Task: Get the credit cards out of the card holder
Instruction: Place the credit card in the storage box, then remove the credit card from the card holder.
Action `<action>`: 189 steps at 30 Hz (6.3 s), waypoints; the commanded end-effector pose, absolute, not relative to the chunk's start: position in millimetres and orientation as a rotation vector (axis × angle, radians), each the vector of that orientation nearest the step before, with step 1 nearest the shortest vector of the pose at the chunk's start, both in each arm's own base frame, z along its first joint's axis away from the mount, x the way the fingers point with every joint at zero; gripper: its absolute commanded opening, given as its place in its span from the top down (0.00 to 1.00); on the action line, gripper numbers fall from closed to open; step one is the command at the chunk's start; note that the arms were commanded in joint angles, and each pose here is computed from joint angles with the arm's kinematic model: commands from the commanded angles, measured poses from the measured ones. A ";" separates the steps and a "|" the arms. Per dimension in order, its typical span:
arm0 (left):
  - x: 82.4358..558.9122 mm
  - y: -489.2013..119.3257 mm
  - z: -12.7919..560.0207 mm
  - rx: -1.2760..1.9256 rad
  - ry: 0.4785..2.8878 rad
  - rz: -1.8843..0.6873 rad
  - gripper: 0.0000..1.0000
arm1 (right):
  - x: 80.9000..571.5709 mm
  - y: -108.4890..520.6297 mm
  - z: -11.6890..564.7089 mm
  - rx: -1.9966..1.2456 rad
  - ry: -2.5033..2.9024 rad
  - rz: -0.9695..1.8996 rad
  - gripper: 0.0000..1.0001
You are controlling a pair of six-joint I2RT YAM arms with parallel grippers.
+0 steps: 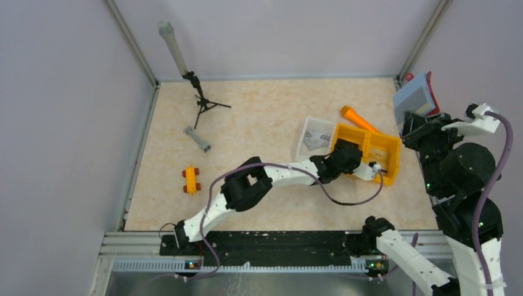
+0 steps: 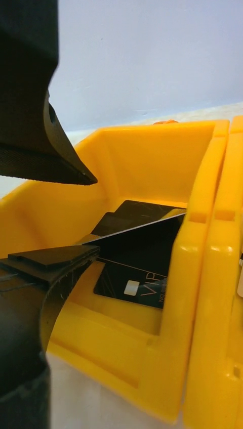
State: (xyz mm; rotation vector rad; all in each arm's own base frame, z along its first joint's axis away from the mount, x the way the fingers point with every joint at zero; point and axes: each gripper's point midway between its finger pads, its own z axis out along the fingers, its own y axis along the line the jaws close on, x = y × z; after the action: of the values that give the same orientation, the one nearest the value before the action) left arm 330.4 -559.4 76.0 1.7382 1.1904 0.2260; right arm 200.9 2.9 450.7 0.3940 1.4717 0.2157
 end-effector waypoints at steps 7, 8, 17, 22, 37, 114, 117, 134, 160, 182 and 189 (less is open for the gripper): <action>294.1 -546.1 202.2 1.523 1.191 -0.103 0.19 | 193.9 1.2 475.4 0.397 1.408 0.249 1.00; 290.3 -543.0 204.5 1.524 1.198 -0.122 0.13 | 193.7 1.6 475.6 0.396 1.408 0.253 1.00; 280.1 -484.4 252.1 1.250 1.398 -0.347 0.11 | 208.8 31.7 458.2 0.310 1.495 0.346 1.00; 274.8 -410.2 259.5 0.854 1.674 -0.691 0.10 | 227.0 69.4 425.0 0.183 1.632 0.438 1.00; 207.0 -267.7 287.8 0.399 1.632 -1.389 0.01 | 228.9 211.1 306.8 -0.206 1.828 1.190 1.00; 204.0 -289.4 234.6 0.314 1.785 -1.761 1.00 | 202.1 256.5 245.8 -0.207 1.896 1.698 0.88; 205.1 -288.4 233.8 0.315 1.786 -1.752 1.00 | 203.3 257.2 246.8 -0.203 1.903 1.698 1.00; 240.5 -264.9 166.4 0.220 2.095 -1.277 0.17 | 262.8 197.9 226.6 -0.283 2.292 0.363 1.00; 240.3 -253.4 205.8 0.162 1.879 -1.320 0.01 | 245.1 253.7 278.4 -0.369 2.136 0.857 1.00; 249.4 -215.4 261.3 0.173 1.607 -1.390 0.01 | 195.5 279.7 329.9 -0.407 1.908 1.583 1.00; 227.0 -221.1 285.4 0.373 1.499 -1.476 0.01 | 186.8 280.6 335.8 -0.437 1.885 1.634 1.00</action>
State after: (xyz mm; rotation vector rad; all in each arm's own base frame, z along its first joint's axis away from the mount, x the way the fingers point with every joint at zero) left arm 247.7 -212.6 249.5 0.1606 1.6513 -1.4004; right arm 196.6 281.6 306.7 -0.3715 2.0157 1.5663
